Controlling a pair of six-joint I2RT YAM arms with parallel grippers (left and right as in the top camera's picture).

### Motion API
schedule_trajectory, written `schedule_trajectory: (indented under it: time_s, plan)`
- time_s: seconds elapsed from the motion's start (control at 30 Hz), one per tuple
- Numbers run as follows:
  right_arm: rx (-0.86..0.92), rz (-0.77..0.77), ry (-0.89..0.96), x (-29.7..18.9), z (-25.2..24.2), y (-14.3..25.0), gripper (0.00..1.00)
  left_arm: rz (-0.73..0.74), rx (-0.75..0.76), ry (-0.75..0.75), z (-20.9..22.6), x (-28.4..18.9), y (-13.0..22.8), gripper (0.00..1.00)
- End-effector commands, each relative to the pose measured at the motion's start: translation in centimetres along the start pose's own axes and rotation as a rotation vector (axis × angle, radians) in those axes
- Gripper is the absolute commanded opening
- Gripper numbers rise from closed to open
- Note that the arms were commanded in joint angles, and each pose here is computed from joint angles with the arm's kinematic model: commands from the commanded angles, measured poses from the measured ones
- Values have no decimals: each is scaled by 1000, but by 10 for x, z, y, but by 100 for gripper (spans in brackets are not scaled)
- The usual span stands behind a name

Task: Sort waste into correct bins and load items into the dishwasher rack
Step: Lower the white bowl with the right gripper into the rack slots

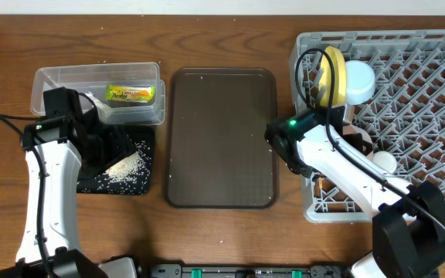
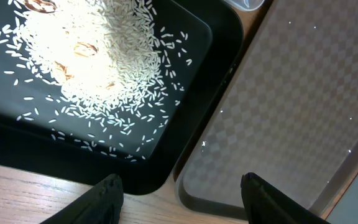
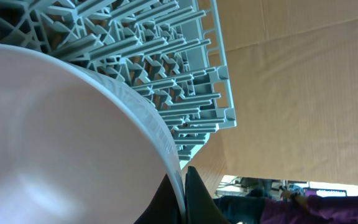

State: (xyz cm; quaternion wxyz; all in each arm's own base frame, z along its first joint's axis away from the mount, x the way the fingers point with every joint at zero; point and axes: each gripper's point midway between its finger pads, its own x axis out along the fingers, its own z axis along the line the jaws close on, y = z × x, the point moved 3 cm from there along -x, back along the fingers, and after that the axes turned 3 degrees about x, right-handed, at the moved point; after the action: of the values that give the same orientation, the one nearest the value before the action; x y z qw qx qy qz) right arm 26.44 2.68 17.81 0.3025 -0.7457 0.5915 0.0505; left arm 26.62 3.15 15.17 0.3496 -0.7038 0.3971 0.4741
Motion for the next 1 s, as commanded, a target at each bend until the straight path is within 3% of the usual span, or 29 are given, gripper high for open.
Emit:
schedule_trajectory:
  time_s: [0.0, 0.3, 0.6, 0.97]
  plan:
    - [24, 97, -52, 0, 16, 15, 1, -6, -1, -1, 1, -2, -1, 64]
    - [161, -92, 157, 7, -50, -16, 1, -6, -1, -2, 1, -2, -1, 64]
    - [207, -290, 309, 16, -78, -48, 1, -5, -1, -2, 1, -2, -1, 64]
    - [339, -237, 348, 44, -78, -58, 1, -5, -1, -2, 1, -2, -1, 64]
